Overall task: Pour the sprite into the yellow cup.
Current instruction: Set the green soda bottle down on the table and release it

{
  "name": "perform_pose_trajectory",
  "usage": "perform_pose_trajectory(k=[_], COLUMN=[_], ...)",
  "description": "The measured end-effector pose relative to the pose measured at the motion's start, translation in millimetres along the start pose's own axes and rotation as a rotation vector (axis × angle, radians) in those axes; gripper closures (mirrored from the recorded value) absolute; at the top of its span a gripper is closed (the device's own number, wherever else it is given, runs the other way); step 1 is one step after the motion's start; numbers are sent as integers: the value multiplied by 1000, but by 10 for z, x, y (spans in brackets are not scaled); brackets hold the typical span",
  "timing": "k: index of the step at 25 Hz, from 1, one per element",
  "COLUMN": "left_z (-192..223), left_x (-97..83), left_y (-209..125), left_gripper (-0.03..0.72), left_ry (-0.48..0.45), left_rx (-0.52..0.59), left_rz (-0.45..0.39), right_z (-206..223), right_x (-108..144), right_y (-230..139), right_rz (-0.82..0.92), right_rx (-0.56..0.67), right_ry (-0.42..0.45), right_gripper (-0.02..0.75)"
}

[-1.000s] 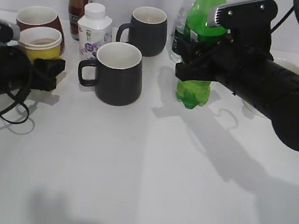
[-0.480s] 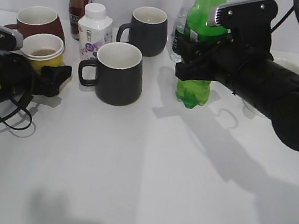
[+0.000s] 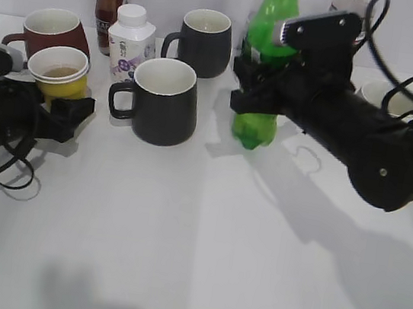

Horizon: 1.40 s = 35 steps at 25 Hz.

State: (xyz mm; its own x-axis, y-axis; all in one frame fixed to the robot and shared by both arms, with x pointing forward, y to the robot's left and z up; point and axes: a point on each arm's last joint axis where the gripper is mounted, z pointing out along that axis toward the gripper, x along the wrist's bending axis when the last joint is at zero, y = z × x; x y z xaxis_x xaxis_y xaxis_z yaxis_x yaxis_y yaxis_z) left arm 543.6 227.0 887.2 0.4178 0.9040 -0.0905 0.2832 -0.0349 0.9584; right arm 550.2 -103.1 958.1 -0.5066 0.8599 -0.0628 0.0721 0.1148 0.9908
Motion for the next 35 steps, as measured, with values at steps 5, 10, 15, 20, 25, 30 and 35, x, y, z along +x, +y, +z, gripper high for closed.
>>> perform_pose_trajectory(k=[5, 10, 15, 20, 25, 30, 35], left_z=[-168, -360, -495, -651, -789, -891, -1041], left_x=[-51, -101, -135, -166, -171, -179, -183], left_y=[44, 49, 41, -23, -106, -97, -17], left_gripper=[60, 60, 60, 60, 60, 69, 88], left_ry=[0, 8, 15, 32, 72, 103, 162], left_rx=[-5, 1, 6, 32, 81, 158, 248], left_rz=[1, -7, -13, -30, -63, -135, -215], right_z=[47, 51, 61, 59, 6, -69, -144], right_x=[7, 7, 5, -6, -20, -15, -4], right_y=[-136, -136, -118, -148, -135, -85, -80], right_rz=[15, 17, 19, 34, 65, 106, 127], right_rx=[5, 2, -8, 38, 155, 252, 361], right_ry=[-3, -3, -5, -17, -28, -19, -7], right_gripper=[320, 297, 143, 126, 127, 130, 139])
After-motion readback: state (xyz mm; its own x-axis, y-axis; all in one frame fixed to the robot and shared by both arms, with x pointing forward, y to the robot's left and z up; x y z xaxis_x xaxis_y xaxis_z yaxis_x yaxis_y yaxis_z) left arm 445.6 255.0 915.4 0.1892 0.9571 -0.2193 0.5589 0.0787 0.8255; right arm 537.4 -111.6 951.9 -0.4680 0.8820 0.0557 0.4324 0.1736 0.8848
